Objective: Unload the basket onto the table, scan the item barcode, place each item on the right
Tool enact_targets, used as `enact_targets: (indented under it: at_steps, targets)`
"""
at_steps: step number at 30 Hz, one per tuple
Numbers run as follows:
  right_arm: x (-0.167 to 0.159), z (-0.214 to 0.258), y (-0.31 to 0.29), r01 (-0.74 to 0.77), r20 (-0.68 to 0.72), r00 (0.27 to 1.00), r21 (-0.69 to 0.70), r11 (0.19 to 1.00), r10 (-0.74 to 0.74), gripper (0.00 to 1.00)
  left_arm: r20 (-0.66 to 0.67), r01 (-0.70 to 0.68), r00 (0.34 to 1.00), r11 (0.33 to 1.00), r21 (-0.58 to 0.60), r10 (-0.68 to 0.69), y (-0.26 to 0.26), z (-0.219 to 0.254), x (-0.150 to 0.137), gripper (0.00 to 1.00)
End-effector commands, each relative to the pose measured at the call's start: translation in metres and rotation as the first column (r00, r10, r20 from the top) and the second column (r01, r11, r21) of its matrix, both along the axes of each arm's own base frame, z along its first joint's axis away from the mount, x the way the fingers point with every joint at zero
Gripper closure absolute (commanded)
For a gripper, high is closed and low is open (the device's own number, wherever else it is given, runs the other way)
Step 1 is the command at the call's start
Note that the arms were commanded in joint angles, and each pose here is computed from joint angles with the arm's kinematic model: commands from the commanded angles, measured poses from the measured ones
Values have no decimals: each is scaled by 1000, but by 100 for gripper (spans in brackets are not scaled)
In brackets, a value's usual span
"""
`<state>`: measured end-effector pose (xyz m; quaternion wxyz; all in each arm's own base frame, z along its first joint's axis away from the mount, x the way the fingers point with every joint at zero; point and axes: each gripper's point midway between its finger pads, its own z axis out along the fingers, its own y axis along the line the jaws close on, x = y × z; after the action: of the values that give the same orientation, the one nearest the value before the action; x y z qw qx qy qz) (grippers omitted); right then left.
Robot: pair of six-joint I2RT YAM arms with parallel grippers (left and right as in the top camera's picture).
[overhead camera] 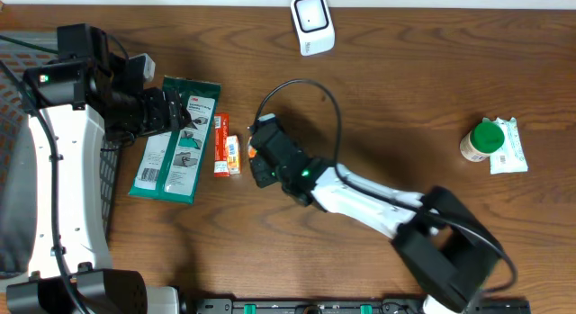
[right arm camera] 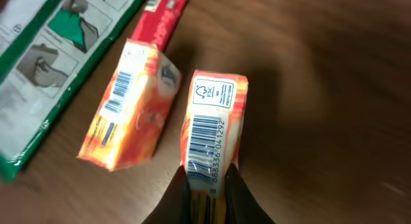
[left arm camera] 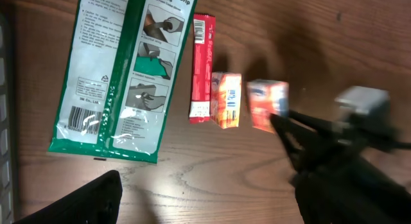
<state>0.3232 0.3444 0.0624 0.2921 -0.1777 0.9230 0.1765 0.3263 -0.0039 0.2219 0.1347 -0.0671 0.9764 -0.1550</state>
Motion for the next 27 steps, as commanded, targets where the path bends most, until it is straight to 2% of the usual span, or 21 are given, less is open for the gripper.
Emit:
enact_targets:
  at_steps: [1,13,27]
  targets:
    - [11,46,-25,44,50,998,15,999,-45,99,9,-4,1000,1000,-5,4,-1,4,-2,13]
    - [-12,24,-107,129,-142,977,-198,972,-158,99,9,-4,1000,1000,-5,4,-1,4,-2,13]
    - [-20,5,-117,138,-189,964,-241,961,-186,99,9,-4,1000,1000,-5,4,-1,4,-2,13]
